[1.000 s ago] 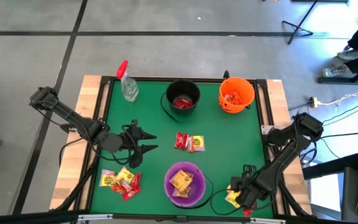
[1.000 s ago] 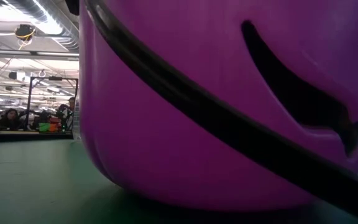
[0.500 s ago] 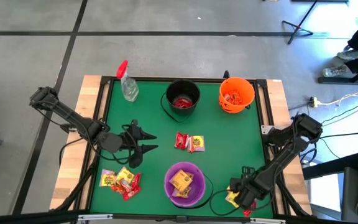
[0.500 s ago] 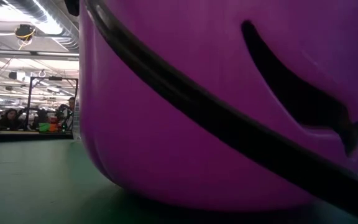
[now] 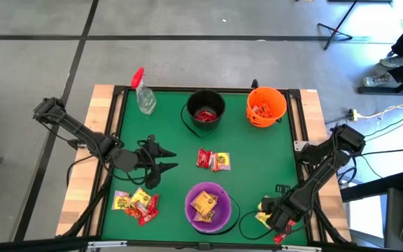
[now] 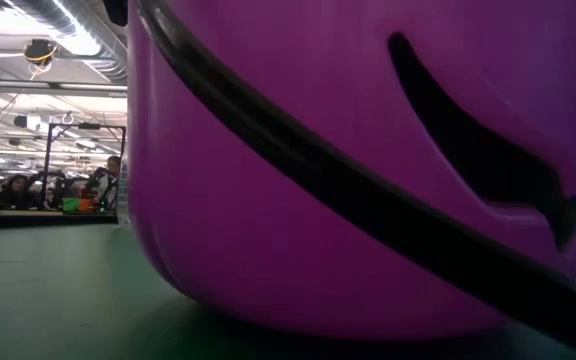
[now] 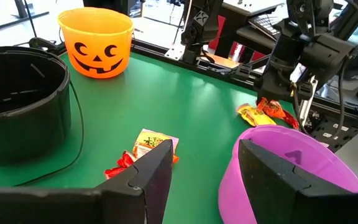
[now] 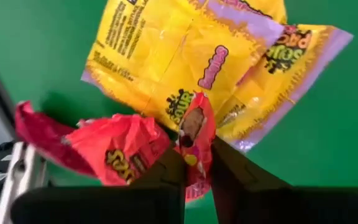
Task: Organize candy in baskets
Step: Put the orange candy pack into the orange bucket
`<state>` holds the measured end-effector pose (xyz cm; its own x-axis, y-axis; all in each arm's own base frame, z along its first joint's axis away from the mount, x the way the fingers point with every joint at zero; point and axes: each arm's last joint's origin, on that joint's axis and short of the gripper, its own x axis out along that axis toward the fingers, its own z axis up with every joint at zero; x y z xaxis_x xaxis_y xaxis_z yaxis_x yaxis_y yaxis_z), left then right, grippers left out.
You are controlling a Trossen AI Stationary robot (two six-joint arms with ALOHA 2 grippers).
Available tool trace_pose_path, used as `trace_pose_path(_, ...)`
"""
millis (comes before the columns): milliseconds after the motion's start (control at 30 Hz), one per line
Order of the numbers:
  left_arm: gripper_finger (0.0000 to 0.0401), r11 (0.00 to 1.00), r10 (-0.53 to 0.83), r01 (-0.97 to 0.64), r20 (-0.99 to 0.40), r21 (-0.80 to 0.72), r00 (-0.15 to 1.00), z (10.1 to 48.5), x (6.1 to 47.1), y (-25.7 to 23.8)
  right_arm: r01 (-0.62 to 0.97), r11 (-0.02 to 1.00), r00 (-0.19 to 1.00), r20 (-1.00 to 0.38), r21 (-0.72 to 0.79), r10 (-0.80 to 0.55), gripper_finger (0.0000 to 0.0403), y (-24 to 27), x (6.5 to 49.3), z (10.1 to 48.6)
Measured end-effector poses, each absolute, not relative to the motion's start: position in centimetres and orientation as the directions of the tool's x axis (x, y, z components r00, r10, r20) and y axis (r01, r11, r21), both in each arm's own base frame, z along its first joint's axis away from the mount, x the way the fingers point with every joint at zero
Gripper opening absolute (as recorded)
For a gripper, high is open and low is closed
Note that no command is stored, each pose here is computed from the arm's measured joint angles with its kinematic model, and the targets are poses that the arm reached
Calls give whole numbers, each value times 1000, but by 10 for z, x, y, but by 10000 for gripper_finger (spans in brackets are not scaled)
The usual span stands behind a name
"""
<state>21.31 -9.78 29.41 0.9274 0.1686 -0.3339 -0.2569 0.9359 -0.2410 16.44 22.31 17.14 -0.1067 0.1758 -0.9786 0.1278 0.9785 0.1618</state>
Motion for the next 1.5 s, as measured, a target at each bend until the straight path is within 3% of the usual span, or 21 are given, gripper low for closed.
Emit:
trace_pose_path(233,172,930,169,-262,-334,-259,927,294,213,-98,126,976,34,-984,175,172,57,213,161,196)
trace_pose_path(467,172,930,169,-263,-334,-259,927,294,213,-98,171,976,316,-946,135,75,55,188,165,228)
trace_pose_path(733,172,927,169,-264,-334,-265,927,294,213,-98,325,946,640,-733,-14,-231,57,134,180,269)
trace_pose_path(900,172,922,167,-267,-334,-280,928,294,213,-98,504,841,633,-578,-197,-515,57,90,177,287)
trace_pose_path(1033,172,922,167,-267,-334,-280,927,294,213,-98,676,704,548,-491,-217,-677,58,52,167,300)
trace_pose_path(1300,172,926,184,-276,-330,-257,926,294,213,-97,814,556,415,-503,-167,-759,58,-10,144,322)
trace_pose_path(1500,172,924,216,-301,-330,-234,919,292,214,-97,797,603,514,-478,-40,-712,58,-41,143,320)
